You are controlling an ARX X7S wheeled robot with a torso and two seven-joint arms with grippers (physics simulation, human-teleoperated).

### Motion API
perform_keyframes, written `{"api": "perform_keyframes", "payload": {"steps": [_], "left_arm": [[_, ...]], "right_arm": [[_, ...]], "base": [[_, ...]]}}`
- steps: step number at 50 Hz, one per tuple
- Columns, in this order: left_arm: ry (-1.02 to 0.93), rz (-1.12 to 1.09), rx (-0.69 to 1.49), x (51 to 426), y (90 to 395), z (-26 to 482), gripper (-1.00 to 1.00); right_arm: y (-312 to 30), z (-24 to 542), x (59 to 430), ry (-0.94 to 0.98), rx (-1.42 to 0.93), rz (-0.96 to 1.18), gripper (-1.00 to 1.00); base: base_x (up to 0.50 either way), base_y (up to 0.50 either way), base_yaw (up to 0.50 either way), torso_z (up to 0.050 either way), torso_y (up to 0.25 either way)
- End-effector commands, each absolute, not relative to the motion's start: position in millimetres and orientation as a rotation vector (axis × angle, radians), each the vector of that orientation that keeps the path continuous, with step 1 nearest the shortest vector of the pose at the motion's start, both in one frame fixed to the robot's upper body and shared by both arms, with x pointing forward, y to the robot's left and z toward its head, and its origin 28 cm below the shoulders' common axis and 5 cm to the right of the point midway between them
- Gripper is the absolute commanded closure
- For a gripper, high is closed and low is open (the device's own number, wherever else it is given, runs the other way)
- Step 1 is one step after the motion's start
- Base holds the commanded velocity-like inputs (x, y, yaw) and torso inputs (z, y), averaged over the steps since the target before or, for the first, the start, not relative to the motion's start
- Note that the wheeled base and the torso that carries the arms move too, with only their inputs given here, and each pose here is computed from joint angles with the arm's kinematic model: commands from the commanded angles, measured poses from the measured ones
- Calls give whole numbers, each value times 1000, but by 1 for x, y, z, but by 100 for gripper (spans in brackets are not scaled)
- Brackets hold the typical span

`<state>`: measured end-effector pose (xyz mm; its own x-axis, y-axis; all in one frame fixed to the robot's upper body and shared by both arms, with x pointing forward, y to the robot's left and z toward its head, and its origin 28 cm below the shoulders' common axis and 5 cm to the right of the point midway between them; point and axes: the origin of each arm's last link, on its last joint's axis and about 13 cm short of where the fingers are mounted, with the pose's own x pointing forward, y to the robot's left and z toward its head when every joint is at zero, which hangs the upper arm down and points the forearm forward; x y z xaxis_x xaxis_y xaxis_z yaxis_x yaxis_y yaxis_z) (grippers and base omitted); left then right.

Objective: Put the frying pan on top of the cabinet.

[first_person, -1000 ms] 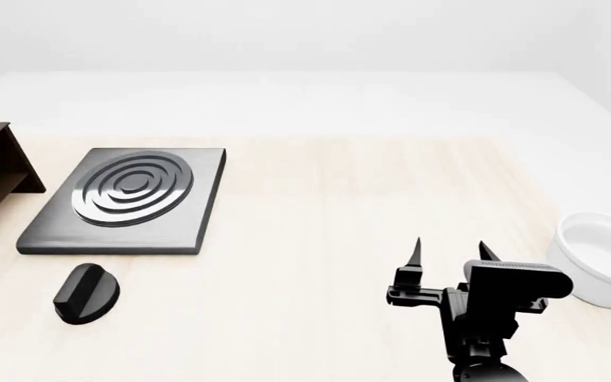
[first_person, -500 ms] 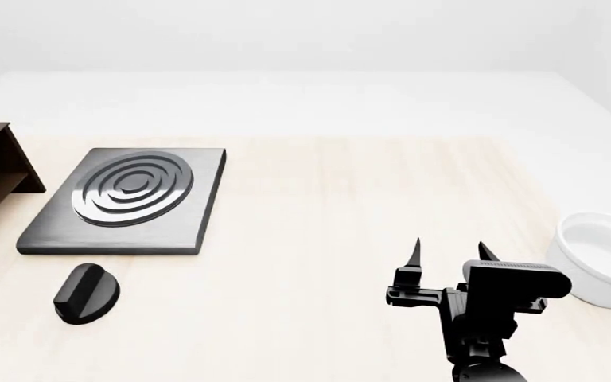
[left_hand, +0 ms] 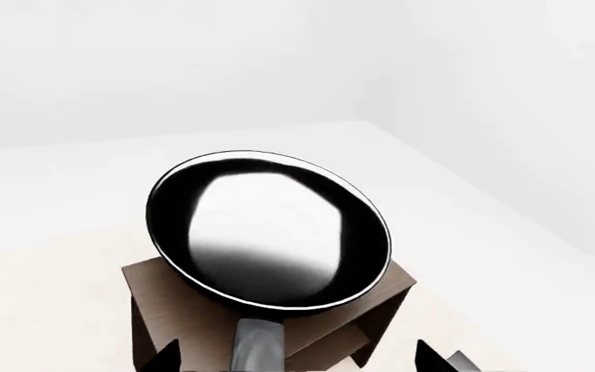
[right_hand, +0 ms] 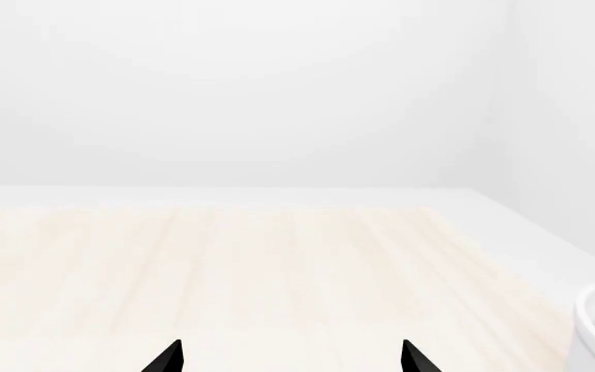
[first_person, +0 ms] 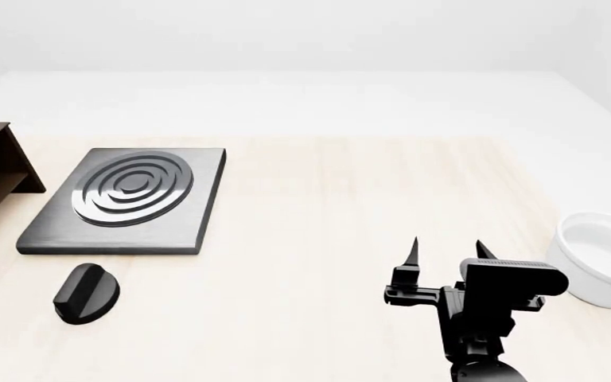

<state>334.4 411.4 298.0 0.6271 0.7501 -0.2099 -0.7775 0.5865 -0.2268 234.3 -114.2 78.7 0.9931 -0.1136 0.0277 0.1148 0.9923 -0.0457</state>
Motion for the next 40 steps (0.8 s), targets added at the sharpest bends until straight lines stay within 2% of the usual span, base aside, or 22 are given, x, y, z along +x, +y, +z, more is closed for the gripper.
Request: {"api": "perform_keyframes", "payload": {"steps": [1,4,11,15,17,20,28,40], "left_arm": [[-244,613,-125,305,353,338,-100],[-246,482,-111,296,329,329,-100],[-241,290,-69,282,293,297,-100],[-219,195,14,271,263,248,-100],[-278,147,57,253,244,216,-100],[-279,79,85,239,230,193,-100],[-229,8,91,230,216,158,-100],[-248,4,92,232,214,162,-100]], "right_arm": [[-112,80,236,-23,-50,-106,-100],[-112,80,237,-28,-46,-102,-100],[-110,80,239,-39,-47,-95,-100],[-111,83,239,-53,-41,-101,-100],[-110,85,238,-69,-44,-99,-100],[-110,88,237,-84,-52,-94,-100],[-110,100,231,-148,-52,-96,-100],[-105,130,229,-287,-113,-90,-100]], "base": [[0,0,0,0,0],[0,0,0,0,0],[0,0,0,0,0],[0,0,0,0,0],[0,0,0,0,0],[0,0,0,0,0],[0,0,0,0,0],[0,0,0,0,0]]}}
